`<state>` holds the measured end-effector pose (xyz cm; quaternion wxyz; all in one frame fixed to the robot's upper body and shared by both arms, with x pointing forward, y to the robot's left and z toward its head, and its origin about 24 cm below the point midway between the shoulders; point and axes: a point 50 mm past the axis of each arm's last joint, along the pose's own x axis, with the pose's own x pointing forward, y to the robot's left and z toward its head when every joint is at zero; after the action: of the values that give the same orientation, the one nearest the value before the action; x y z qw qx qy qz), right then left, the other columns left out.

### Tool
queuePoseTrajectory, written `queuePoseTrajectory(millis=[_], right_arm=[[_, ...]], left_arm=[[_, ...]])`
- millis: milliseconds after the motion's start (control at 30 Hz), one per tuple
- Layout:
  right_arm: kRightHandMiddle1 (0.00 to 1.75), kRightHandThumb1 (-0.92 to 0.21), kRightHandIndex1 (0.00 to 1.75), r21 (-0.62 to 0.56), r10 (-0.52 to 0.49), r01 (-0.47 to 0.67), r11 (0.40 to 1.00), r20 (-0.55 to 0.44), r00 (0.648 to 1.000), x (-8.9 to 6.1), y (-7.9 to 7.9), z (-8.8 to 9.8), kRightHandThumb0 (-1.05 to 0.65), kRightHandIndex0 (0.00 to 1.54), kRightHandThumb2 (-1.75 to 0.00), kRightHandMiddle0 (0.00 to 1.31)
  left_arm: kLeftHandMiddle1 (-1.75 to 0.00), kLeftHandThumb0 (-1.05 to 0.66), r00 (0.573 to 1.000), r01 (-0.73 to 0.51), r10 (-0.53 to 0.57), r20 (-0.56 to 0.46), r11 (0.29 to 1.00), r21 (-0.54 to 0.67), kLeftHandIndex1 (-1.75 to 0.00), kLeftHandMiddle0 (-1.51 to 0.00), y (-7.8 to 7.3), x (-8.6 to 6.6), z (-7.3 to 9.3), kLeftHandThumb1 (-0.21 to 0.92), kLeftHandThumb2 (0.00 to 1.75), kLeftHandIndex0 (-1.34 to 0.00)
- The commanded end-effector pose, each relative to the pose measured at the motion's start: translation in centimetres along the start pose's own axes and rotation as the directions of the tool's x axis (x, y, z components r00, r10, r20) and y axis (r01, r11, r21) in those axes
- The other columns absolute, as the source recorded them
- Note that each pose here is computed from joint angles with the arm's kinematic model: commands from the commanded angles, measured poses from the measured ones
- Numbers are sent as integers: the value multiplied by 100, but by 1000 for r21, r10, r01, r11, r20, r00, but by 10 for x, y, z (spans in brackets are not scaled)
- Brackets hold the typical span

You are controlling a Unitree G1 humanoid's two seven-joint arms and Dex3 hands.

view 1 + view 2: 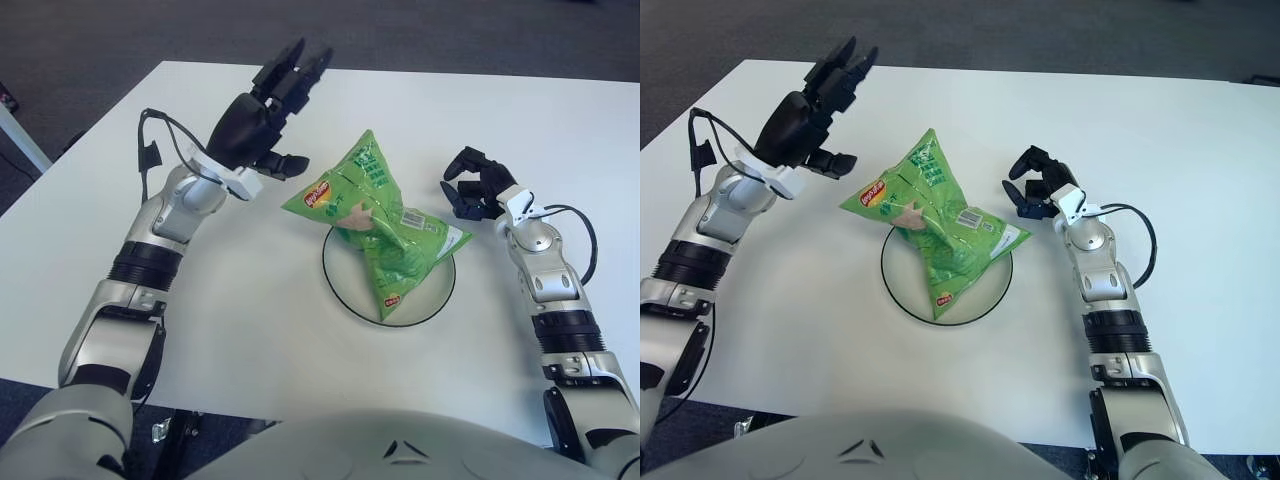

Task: Put the snack into the plate.

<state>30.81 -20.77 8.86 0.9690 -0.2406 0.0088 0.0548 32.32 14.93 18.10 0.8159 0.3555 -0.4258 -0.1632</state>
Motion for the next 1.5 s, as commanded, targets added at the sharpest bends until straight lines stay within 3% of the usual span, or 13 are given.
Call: queuePoseTrajectory(millis=[0,200,333,400,433,600,667,800,867,933,1033,1100,1467], right_arm=[[175,-65,175,11,92,-92,996,-218,972,-17,24,-44,-39,110,-89,36],[175,-64,175,8,84,-84,996,-212,974,-16,25,-43,-40,109,-91,37],[175,-63,175,21,84,-81,997,-213,974,-16,25,-43,-40,110,-92,38],[175,-63,175,24,83,-80,997,-217,973,-16,25,-42,-40,110,-92,38],[175,-63,175,25,84,-80,996,-218,972,-16,25,-42,-40,110,-93,38],[175,-62,175,21,85,-82,996,-222,971,-18,25,-41,-40,110,-93,38],[175,-62,175,20,85,-82,996,-223,971,-18,24,-41,-40,111,-94,39],[175,-60,175,14,69,-68,998,-225,972,-21,22,-43,-40,111,-96,40],[175,-60,175,21,53,-50,999,-226,973,-23,20,-45,-40,111,-96,40],[175,-60,175,28,34,-28,999,-224,974,-25,19,-47,-41,109,-97,40],[175,-59,175,27,4,2,1000,-218,976,-26,17,-49,-41,106,-98,41],[175,-58,175,28,-22,28,999,-216,976,-27,13,-50,-41,106,-99,42],[175,-46,175,97,-188,216,972,-238,953,-37,-6,-55,-44,116,-114,51]], left_arm=[[-6,-98,953,-192,131,-275,959,-208,-8,-11,0,0,-40,92,106,0],[-22,-95,884,-361,196,-424,863,-354,-36,-26,-16,-22,-57,92,109,0],[-49,-96,861,-424,201,-467,791,-441,-50,-25,-30,-37,-61,92,109,0],[-57,-95,828,-509,211,-519,671,-539,-58,-27,-30,-42,-69,92,109,0],[-78,-93,816,-540,215,-537,618,-572,-85,-34,-30,-44,-73,92,109,0],[-133,-81,692,-687,241,-680,509,-519,-158,-58,-32,-59,-87,92,107,-19],[-146,-76,663,-709,238,-710,503,-494,-166,-62,-32,-61,-90,92,106,-27],[-167,-64,539,-780,170,-825,472,-412,-173,-75,-46,-71,-99,92,99,-44],[-171,-60,519,-782,136,-844,473,-405,-174,-81,-52,-75,-101,92,96,-50],[-173,-56,508,-776,110,-855,489,-398,-174,-88,-57,-79,-101,91,93,-56],[-174,-45,508,-762,91,-856,511,-398,-175,-95,-62,-81,-100,65,99,-46],[-174,-44,519,-744,73,-852,529,-408,-175,-99,-68,-82,-98,59,103,-46],[-175,-44,589,-643,-20,-808,594,-483,-175,-112,-81,-78,-90,46,114,-50]])
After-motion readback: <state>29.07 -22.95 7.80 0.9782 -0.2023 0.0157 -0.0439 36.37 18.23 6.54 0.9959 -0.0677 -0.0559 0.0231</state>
